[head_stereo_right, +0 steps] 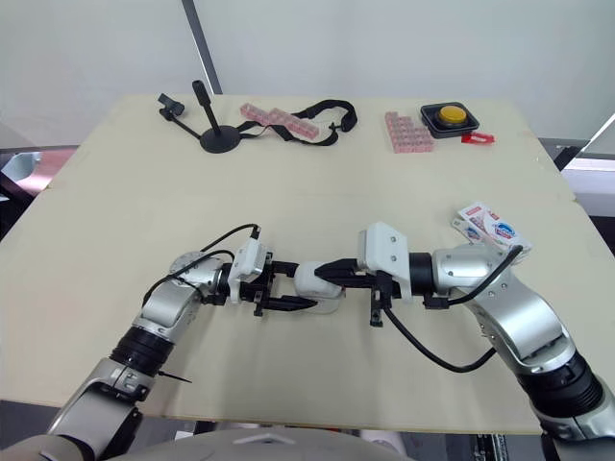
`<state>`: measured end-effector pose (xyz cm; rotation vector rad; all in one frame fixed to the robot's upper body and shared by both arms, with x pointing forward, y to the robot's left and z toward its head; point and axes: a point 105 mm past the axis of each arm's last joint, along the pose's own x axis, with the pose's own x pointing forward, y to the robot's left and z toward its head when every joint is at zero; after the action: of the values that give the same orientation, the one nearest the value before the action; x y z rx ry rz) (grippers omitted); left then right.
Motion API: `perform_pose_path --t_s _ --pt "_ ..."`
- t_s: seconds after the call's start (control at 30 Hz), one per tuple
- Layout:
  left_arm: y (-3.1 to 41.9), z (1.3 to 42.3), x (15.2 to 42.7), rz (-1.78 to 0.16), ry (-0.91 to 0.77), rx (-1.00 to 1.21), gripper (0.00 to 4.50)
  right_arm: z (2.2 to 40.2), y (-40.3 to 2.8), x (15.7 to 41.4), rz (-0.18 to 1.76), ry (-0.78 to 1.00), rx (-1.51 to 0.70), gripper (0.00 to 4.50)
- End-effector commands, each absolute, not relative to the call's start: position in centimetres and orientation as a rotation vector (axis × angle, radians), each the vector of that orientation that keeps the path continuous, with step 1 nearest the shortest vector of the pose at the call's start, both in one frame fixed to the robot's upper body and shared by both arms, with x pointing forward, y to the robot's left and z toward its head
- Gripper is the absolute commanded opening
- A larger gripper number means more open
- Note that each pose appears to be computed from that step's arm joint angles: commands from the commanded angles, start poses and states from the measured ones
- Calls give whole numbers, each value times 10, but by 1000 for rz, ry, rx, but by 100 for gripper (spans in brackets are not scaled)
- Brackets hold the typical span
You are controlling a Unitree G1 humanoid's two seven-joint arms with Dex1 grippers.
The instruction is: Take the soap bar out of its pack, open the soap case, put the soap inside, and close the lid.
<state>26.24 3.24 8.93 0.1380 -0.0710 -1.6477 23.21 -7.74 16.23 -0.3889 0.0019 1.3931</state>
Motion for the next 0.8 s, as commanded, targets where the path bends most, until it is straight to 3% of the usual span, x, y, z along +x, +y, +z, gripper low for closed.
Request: perform_pose_path --t_s 0.03,0.8 --pt "32 93 259 -1661 -86 144 192 158 -82 238 1362 27 -423 2" --pt "31 95 260 -1655 -91 139 192 116 -88 237 1344 176 -425 2"
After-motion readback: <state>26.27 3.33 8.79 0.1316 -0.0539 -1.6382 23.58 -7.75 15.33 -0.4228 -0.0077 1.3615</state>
